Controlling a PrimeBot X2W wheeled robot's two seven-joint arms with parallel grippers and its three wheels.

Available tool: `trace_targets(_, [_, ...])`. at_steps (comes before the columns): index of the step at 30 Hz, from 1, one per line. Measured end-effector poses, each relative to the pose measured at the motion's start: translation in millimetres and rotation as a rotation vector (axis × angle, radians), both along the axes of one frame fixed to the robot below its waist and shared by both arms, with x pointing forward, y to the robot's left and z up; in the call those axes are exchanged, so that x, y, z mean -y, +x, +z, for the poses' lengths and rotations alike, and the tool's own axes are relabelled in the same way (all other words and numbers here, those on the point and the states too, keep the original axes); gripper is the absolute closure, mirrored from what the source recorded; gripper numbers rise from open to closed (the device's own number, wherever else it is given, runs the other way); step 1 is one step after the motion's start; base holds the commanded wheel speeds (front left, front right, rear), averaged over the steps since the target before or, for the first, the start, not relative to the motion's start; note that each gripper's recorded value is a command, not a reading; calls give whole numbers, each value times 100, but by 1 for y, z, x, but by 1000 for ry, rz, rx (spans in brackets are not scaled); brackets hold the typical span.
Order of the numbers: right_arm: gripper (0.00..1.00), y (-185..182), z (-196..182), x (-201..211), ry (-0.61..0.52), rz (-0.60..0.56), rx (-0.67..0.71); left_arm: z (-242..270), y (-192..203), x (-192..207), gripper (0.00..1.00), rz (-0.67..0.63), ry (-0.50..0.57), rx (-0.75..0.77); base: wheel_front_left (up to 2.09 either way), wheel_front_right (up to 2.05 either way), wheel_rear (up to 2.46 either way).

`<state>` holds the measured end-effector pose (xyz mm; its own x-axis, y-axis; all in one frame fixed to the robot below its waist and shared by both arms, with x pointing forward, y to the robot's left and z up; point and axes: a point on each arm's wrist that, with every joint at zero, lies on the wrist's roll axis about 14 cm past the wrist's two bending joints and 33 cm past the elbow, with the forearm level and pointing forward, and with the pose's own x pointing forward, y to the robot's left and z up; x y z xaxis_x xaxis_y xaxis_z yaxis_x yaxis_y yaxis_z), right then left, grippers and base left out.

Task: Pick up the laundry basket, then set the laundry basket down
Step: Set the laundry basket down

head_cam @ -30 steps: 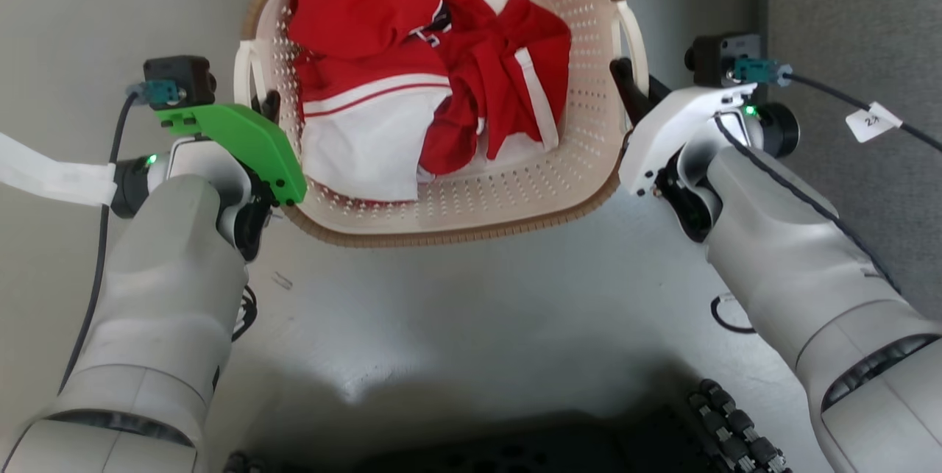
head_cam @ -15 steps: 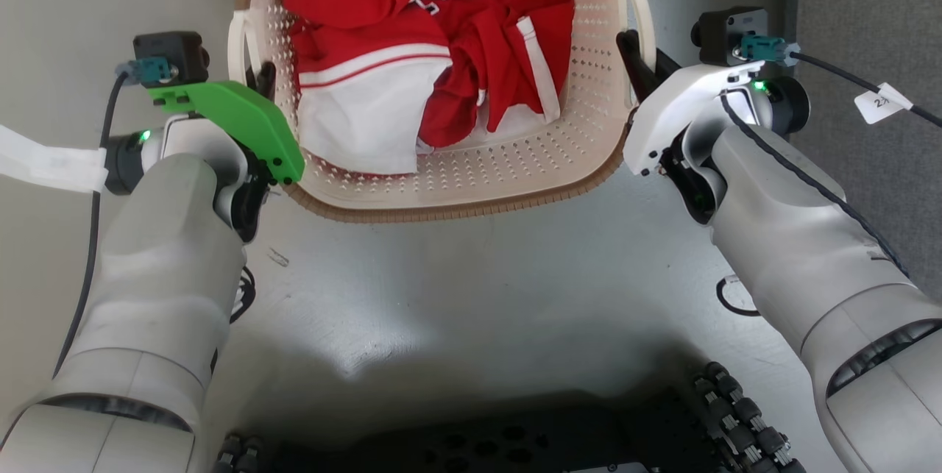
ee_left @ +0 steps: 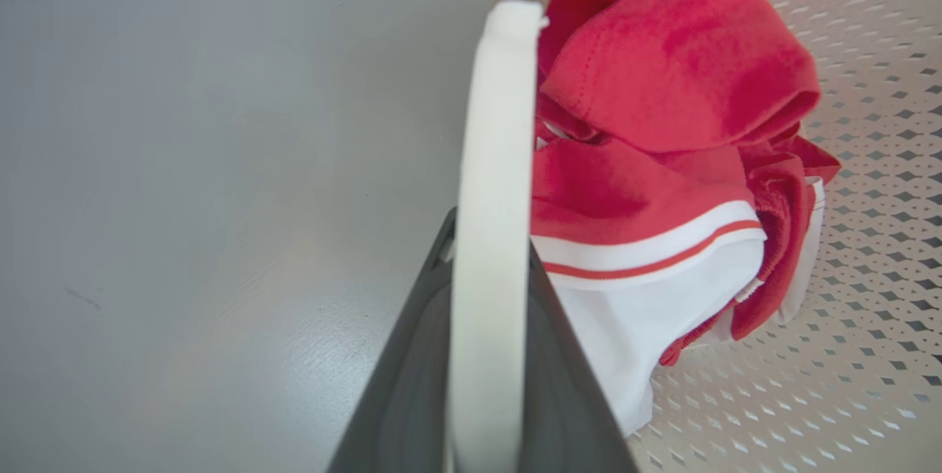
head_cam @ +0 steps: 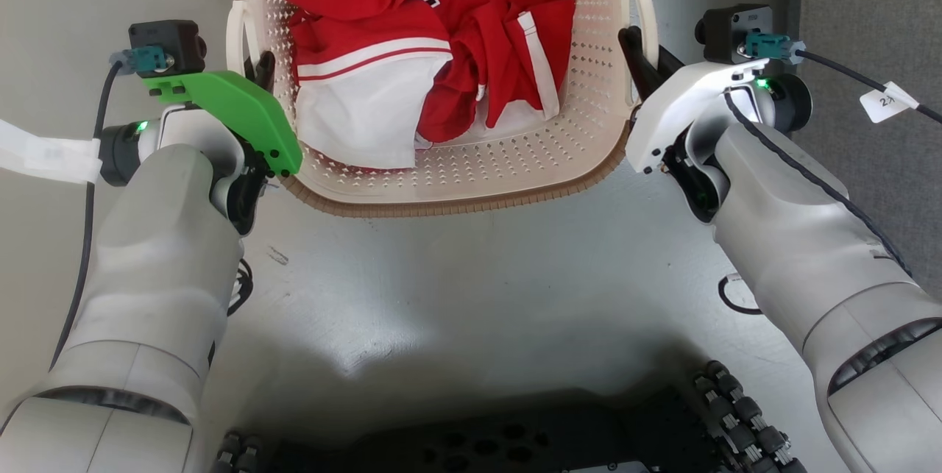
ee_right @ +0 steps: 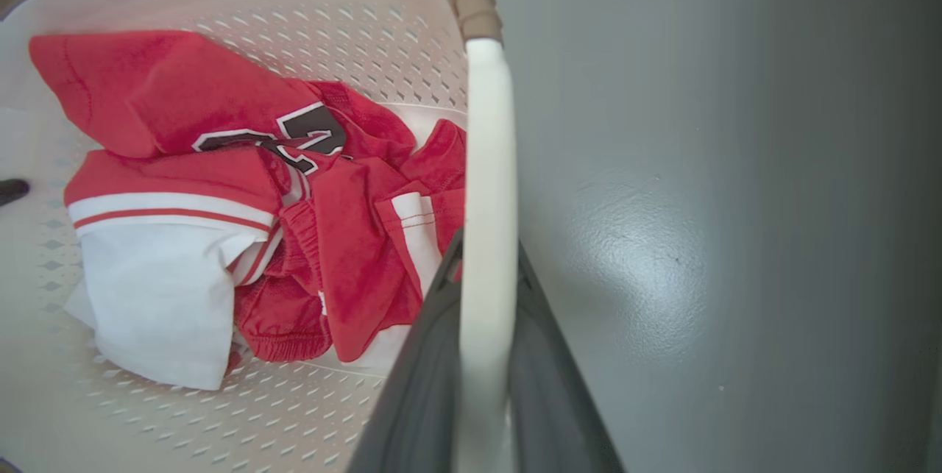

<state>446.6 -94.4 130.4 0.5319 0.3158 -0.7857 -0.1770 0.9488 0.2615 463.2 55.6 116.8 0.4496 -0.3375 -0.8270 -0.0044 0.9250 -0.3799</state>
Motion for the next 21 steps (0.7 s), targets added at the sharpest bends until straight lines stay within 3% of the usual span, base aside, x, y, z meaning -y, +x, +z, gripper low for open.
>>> trace_targets(6, [100,0,1,-1,5,1,-2,1,0,0,100,-2,-1,-7,0,0,0])
trace_targets(7, [57,0,1,-2,7,5,-1,1,0,0,64,-1,-1,-6,0,0,0])
trace_targets(8, [57,0,2,-2,8,7,-1,1,0,0,64,2,-3,-11,0,0,0])
trace_targets(9, [0,-1,2,-2,10,12,-1,1,-1,0,0,-1,-7,-28,0,0,0])
trace_targets(21, [0,10,13,6,-5,15,36,8,-2,-13,0,-8,26,-29,0,0,0])
